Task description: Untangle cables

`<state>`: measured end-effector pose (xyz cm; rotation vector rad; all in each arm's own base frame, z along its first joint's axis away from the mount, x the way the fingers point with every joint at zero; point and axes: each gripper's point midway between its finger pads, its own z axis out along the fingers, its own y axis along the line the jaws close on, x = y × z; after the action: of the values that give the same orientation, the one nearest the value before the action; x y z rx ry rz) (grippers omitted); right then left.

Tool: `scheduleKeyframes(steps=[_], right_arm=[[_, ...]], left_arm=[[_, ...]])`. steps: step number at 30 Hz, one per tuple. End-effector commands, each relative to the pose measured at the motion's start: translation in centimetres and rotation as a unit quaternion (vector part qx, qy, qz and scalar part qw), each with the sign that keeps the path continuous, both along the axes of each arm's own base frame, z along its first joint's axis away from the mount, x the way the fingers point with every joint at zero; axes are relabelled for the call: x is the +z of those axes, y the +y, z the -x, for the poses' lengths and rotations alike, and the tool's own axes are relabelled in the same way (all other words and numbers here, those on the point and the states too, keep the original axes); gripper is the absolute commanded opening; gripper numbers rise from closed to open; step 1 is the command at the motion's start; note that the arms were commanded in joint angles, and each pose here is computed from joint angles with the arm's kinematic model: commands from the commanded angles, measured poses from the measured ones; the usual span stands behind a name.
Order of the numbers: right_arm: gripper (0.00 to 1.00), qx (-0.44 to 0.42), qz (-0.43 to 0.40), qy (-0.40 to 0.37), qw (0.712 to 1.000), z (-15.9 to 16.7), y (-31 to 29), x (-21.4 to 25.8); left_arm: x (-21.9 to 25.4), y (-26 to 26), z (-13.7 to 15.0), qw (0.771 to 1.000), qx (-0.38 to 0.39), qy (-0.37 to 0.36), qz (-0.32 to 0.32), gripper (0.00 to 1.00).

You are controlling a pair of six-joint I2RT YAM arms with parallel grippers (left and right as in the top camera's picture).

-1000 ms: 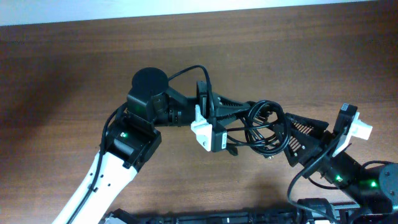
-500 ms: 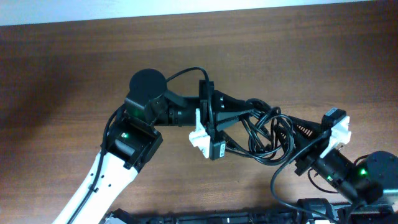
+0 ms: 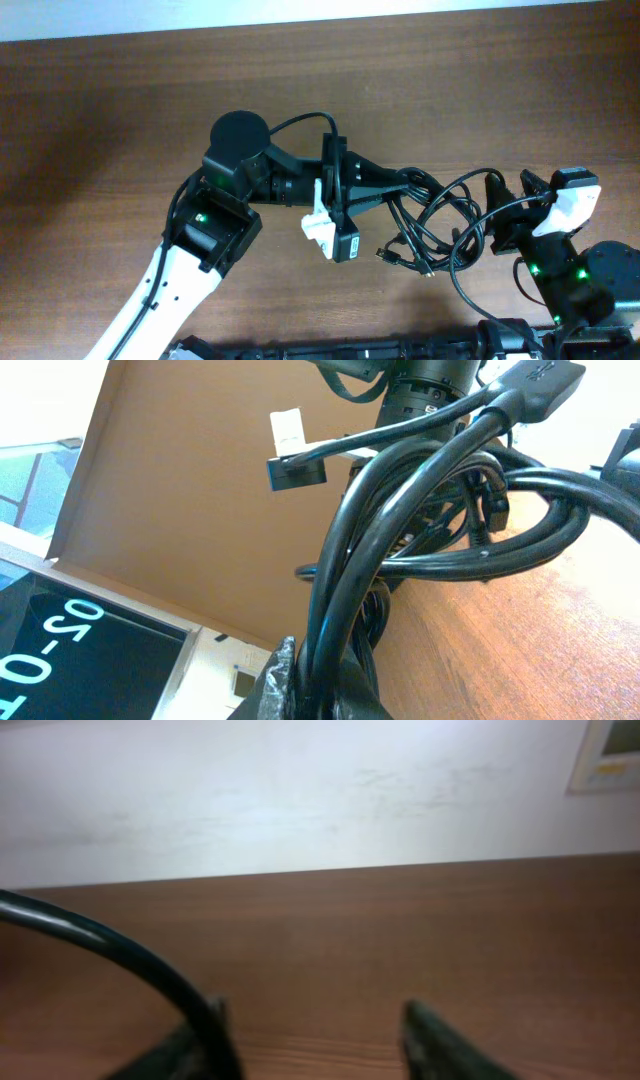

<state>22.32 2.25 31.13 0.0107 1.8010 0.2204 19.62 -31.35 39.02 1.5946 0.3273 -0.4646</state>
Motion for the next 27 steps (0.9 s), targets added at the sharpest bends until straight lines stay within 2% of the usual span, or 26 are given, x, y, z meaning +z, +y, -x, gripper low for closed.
scheduleKeyframes(steps=[1,2,6,7,10,16,23,27], right_arm=[[0.70,0.061,-0.008,-0.032,0.998,1.0,2.1,3.0],[0.79,0.084,-0.011,-0.041,0.996,1.4,2.9,3.7],[0.97,0.179,-0.025,-0.060,0.982,3.7,6.0,6.0],[0.99,0.207,-0.029,-0.065,0.976,4.4,6.8,6.5],[0.99,0.245,-0.034,-0.067,0.967,5.2,7.9,6.8],[0.99,0.265,-0.042,-0.054,0.962,5.8,8.6,6.3],[0.99,0.292,-0.047,-0.052,0.954,6.4,9.3,6.3],[0.98,0.300,-0.049,-0.053,0.951,6.6,9.5,6.4]], left_arm=[[1.0,0.8,0.0,1.000,-0.003,-0.012,0.009,0.00],[1.0,0.9,-0.2,1.000,0.001,-0.012,0.009,0.00],[1.1,1.3,-0.5,1.000,0.007,-0.012,0.009,0.00],[1.1,1.3,-0.4,1.000,0.003,-0.013,0.009,0.00],[1.4,1.8,0.2,1.000,-0.013,-0.016,0.013,0.00],[2.1,3.4,1.0,0.999,-0.039,-0.026,0.020,0.00],[2.4,5.0,0.7,0.998,-0.039,-0.031,0.023,0.00],[2.5,6.4,1.3,0.997,-0.070,-0.035,0.025,0.00]])
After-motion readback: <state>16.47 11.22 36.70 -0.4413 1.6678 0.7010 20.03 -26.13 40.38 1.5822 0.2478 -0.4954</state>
